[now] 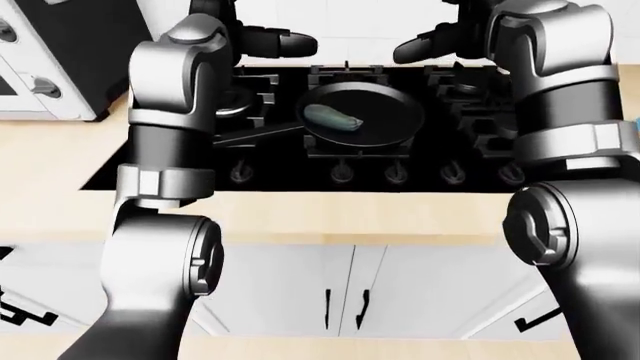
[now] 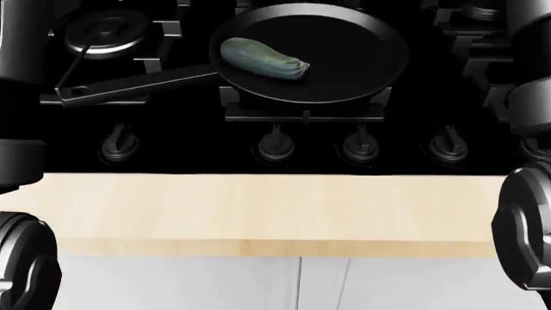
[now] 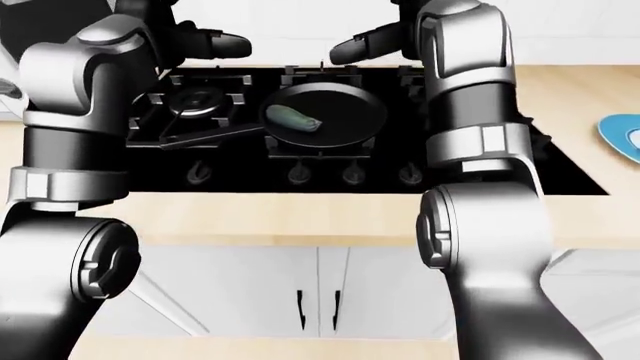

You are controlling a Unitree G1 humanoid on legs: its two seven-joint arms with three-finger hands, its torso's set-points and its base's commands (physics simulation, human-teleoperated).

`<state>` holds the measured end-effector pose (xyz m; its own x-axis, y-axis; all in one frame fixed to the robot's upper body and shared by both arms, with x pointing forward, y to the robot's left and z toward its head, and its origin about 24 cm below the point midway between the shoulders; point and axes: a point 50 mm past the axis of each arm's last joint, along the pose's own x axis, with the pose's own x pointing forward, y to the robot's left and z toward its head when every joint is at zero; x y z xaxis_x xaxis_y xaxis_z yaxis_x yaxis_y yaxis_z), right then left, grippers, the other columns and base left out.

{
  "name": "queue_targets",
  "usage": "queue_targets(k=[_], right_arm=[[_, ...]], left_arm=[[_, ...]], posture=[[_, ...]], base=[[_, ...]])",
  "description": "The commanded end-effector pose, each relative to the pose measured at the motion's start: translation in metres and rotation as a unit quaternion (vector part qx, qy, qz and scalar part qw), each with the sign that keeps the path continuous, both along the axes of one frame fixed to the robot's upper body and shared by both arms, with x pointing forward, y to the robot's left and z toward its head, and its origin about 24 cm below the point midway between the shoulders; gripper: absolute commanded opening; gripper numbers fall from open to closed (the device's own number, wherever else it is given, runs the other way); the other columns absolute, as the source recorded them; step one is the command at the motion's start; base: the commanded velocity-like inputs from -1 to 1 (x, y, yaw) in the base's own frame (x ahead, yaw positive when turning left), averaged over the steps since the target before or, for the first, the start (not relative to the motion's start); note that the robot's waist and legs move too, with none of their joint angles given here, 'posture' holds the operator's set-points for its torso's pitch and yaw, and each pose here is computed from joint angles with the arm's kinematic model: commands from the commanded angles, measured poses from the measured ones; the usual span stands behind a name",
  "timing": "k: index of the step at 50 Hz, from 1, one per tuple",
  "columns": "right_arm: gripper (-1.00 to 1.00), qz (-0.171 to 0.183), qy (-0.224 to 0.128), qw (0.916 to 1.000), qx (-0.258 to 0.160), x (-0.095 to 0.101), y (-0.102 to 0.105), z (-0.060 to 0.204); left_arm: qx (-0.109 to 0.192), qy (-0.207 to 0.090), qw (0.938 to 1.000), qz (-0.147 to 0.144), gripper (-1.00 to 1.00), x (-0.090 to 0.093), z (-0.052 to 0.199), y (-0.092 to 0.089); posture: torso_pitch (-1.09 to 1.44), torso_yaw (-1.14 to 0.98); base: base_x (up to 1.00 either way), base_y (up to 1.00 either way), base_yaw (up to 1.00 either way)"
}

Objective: Pick the zucchini from the pan and place it on the plate.

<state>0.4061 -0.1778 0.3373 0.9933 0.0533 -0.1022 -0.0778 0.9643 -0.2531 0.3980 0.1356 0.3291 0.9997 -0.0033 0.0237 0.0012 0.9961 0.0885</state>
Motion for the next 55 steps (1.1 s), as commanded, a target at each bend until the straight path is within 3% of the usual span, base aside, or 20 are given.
queue_targets(k=[1, 55], right_arm=[[1.00, 0.007, -0.050, 0.9987, -0.004, -0.007, 0.003, 0.025], [1.00, 0.005, -0.048, 0.9988, -0.005, -0.008, 0.001, 0.026]], left_arm=[[-0.002, -0.045, 0.9990, 0.001, 1.00, -0.007, 0.023, 0.000], [0.003, -0.053, 0.9986, -0.001, 1.00, -0.011, 0.032, -0.003]], posture=[[0.00, 0.00], [0.00, 0.00]], base=[[0.00, 0.00, 0.00], [0.09, 0.00, 0.00]])
